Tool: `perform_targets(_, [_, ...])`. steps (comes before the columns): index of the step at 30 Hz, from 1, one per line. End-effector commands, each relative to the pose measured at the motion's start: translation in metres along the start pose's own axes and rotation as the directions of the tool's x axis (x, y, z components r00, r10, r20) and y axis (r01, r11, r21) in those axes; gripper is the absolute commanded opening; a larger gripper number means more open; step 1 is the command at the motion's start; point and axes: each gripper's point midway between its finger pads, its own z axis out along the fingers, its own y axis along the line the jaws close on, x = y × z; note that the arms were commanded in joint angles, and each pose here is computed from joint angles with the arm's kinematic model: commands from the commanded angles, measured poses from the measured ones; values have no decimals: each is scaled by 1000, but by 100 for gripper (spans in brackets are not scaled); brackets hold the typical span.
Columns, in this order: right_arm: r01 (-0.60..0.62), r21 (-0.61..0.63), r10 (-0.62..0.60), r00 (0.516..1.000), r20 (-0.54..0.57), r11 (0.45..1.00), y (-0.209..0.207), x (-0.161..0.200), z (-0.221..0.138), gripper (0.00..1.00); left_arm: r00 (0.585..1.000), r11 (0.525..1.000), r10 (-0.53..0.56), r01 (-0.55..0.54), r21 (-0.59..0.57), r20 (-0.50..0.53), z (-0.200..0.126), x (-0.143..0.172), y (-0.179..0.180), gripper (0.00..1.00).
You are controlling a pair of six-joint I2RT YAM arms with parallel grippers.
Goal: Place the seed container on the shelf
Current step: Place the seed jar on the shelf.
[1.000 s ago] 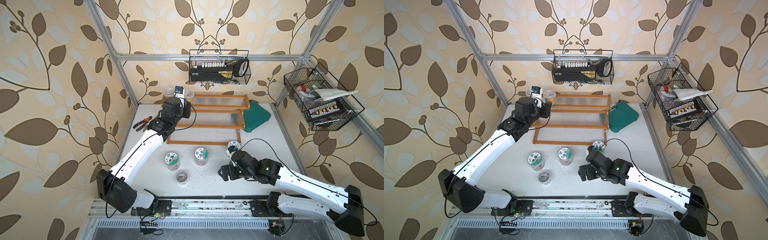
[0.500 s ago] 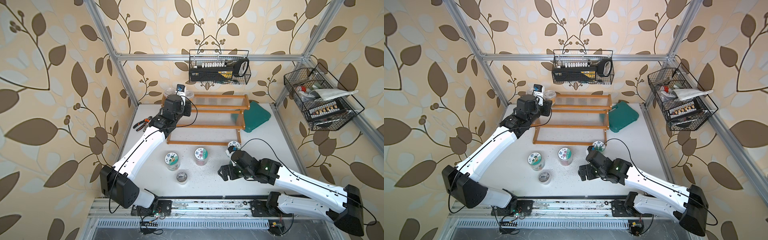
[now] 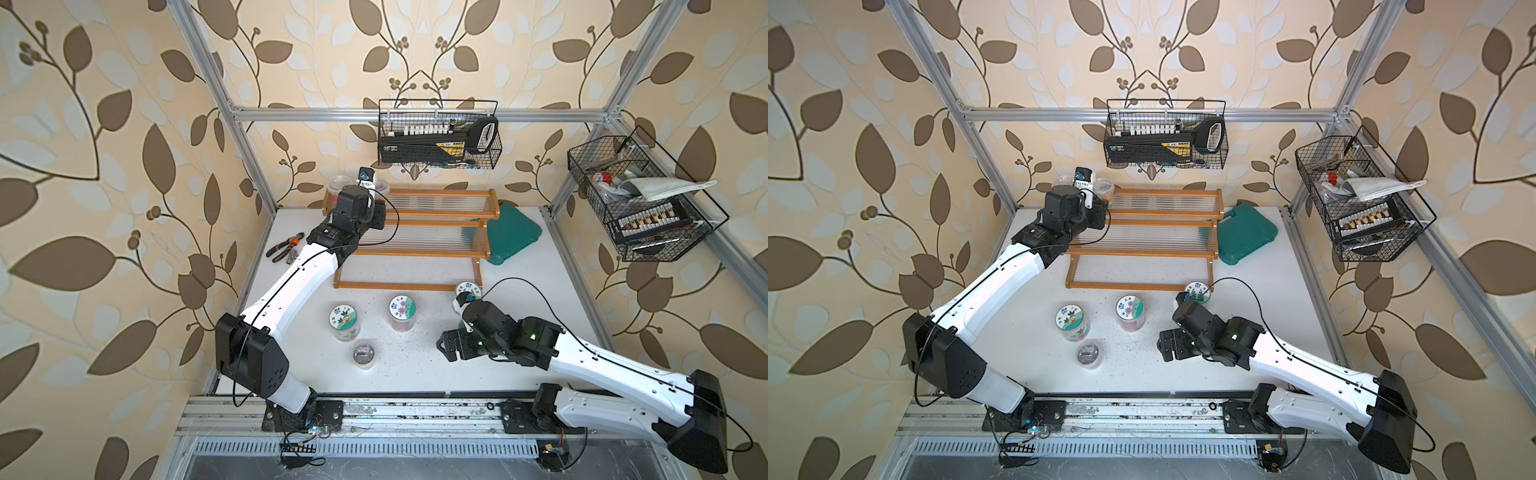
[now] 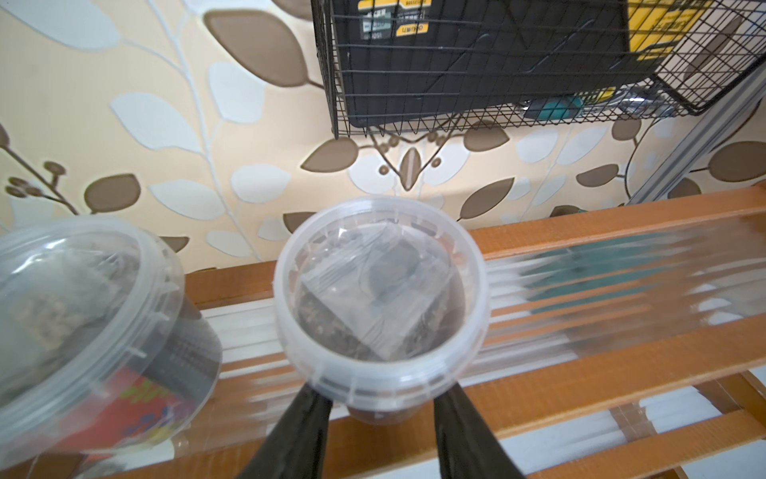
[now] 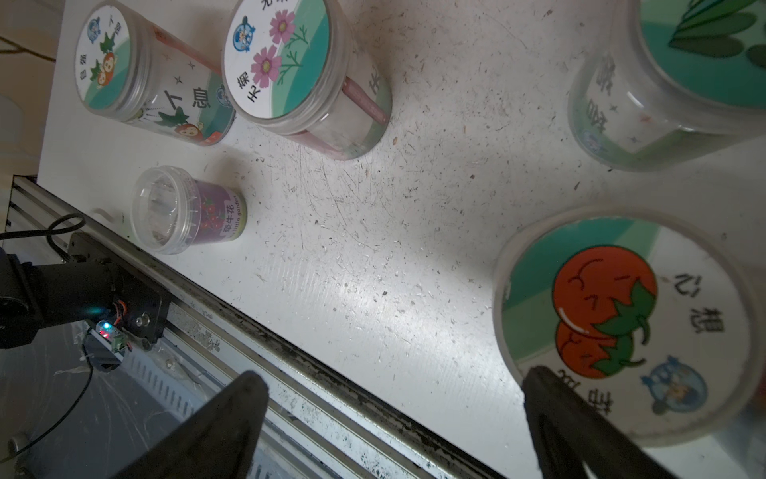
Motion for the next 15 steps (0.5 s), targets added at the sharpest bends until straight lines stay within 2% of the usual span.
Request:
perform_targets(1, [4, 8, -4, 1000, -9, 1000, -6, 5, 1, 99, 998, 1000, -9, 8, 20, 57, -3, -24, -1, 45])
perform_targets(9, [4, 8, -4, 1000, -6, 1000, -8, 5, -1, 99, 999, 999, -14, 12, 39, 50, -3, -25, -4, 46])
perform_targets(15, [6, -1, -6, 1000, 5, 1000, -7, 4, -4, 99, 999, 998, -18, 15, 65, 46, -18, -28, -6, 60])
